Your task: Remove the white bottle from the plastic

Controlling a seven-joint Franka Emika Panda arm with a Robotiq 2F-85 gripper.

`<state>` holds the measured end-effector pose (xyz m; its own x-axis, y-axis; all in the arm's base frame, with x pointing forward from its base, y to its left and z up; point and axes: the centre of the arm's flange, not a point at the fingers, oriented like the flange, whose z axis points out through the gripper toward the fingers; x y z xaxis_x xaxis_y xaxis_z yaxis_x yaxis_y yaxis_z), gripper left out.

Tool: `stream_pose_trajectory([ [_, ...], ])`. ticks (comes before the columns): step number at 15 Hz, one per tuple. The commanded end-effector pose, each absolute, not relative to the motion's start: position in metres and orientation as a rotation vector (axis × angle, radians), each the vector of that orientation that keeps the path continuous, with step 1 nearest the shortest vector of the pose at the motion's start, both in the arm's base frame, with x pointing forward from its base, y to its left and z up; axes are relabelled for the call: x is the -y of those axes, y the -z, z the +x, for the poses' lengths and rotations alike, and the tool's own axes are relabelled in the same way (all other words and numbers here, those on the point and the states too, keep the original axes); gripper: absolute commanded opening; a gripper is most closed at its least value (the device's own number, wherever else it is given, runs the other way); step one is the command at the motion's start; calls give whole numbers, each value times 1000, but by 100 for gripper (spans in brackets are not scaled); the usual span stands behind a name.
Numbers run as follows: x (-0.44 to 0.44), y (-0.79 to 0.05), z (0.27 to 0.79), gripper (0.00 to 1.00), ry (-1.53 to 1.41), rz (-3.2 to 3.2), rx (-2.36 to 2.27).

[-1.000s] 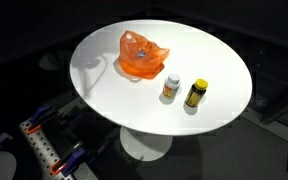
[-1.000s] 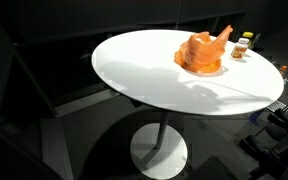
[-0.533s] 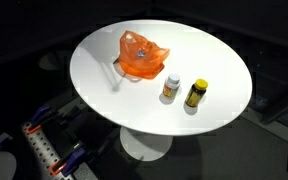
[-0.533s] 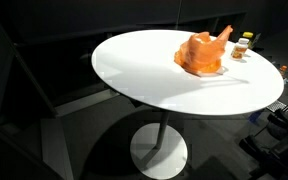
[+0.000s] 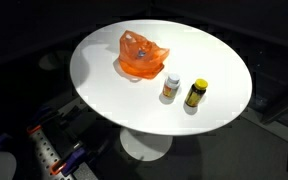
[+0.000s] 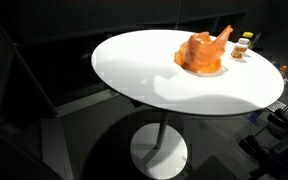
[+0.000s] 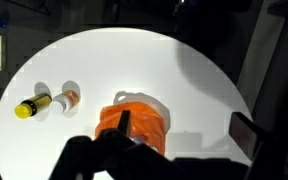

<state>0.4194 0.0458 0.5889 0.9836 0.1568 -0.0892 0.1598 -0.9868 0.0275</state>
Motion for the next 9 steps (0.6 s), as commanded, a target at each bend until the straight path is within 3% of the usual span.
stream_pose_trajectory([
  [1,-40,-603,438,100,139,3031,-471],
  [9,-39,-587,440,100,109,3049,-400],
])
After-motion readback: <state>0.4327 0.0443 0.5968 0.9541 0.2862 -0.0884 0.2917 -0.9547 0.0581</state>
